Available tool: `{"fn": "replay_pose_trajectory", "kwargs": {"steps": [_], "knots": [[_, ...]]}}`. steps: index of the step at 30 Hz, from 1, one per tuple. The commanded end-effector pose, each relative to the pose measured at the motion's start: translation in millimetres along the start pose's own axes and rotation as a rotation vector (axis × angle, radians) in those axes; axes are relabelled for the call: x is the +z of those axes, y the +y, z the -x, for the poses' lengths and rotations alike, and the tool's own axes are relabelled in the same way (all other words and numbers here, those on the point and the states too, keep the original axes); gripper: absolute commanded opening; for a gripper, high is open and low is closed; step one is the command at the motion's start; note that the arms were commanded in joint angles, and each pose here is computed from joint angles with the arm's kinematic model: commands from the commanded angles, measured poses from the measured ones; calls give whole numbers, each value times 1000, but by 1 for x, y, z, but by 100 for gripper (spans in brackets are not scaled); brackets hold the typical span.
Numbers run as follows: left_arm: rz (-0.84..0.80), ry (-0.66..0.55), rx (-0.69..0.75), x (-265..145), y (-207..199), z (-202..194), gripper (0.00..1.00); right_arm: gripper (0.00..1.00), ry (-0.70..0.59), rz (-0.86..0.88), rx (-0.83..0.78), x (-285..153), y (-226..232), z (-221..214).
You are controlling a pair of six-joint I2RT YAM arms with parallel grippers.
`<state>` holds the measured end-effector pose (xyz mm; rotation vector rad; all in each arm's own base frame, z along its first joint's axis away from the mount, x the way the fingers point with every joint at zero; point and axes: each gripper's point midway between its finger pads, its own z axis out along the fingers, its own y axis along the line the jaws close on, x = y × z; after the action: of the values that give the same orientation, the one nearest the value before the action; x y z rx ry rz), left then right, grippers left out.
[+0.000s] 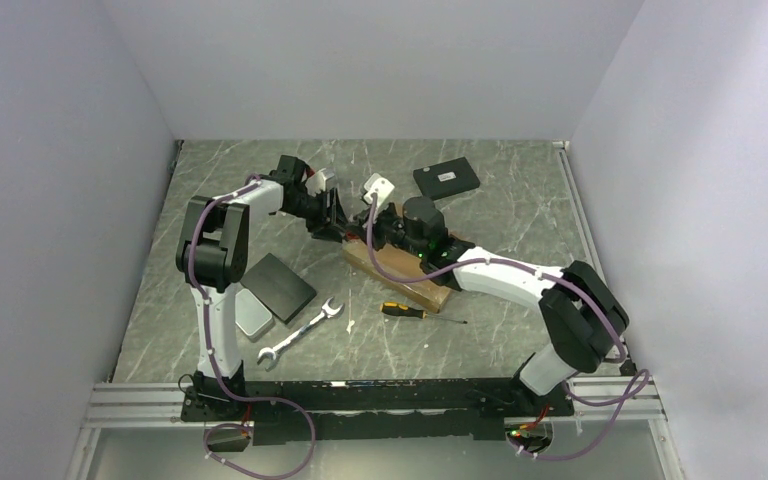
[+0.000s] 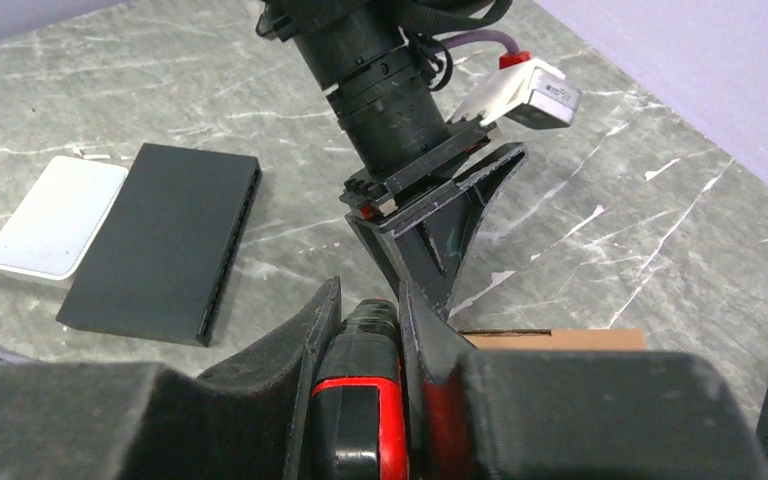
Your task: Unpack the express box
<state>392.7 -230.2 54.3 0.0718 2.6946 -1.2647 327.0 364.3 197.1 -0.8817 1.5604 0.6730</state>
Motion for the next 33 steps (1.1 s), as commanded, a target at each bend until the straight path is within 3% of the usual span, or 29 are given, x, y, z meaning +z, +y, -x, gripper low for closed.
{"fn": "replay_pose_trajectory", "kwargs": {"steps": [1, 22, 33], "knots": [[-9, -40, 90, -14, -21, 12, 56, 0, -151, -50, -7, -13, -8, 58], [10, -66, 137, -26, -30, 15, 70, 0, -168, -173, 56, -46, -37, 58], [-44, -61, 168, -30, -46, 7, 80, 0, -147, -22, 58, -35, -16, 51]]}}
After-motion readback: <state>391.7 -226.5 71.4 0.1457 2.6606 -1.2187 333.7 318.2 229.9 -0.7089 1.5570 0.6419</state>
